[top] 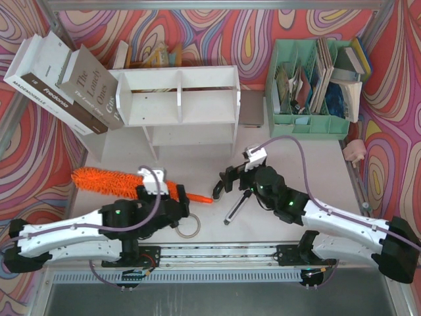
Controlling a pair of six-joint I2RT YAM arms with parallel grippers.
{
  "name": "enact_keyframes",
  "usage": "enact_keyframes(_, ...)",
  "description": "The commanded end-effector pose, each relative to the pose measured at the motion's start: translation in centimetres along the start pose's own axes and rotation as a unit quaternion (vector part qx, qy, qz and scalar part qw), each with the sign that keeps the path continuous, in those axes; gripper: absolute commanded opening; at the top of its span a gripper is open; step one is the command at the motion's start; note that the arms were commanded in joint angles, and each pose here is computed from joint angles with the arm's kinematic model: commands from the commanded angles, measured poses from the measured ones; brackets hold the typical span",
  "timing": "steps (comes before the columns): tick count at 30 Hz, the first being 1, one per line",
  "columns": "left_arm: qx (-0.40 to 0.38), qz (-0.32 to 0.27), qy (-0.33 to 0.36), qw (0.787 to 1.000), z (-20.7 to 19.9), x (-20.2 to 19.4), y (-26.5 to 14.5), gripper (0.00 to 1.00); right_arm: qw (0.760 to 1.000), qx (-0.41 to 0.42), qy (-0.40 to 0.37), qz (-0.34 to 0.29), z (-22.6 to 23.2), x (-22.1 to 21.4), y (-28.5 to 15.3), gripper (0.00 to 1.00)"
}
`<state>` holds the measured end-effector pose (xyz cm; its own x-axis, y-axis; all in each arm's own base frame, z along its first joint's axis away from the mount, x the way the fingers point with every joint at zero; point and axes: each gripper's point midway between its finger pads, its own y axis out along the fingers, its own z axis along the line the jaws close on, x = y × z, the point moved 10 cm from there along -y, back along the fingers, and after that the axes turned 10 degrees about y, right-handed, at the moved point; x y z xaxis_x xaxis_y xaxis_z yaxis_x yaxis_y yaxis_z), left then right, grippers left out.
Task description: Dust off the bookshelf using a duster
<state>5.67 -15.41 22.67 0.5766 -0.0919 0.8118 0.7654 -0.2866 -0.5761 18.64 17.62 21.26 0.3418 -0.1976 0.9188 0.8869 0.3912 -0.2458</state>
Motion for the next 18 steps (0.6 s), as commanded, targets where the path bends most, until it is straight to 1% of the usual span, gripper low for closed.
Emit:
enact_keyframes(1,0.103,-0.06,-0.021,0.993,4.6,0.5,-1.4,0.98,0.992,0.096,-0.087,0.003,2.0,-1.1,0.2,0.99)
enact_keyframes(3,0.125,-0.079,-0.036,0.988,6.0,1.0,-2.1,0.98,0.979,0.168,-0.114,-0.007,2.8,-2.1,-0.2,0.99)
enact_keyframes(5,0.141,-0.092,-0.044,0.985,6.8,1.2,-2.5,0.98,0.974,0.193,-0.12,-0.004,3.6,-2.0,-0.3,0.99)
enact_keyframes(9,0.16,-0.108,-0.044,0.98,7.5,1.6,-2.8,0.98,0.973,0.181,-0.13,0.055,5.0,-1.9,0.8,0.99)
enact_keyframes(14,0.158,-0.131,-0.05,0.977,7.2,2.4,-2.9,0.98,0.961,0.197,-0.171,0.086,7.4,-2.7,2.0,0.99)
enact_keyframes(18,0.16,-0.149,-0.05,0.975,6.7,3.0,-2.7,0.98,0.955,0.207,-0.188,0.103,8.7,-3.7,3.5,0.99)
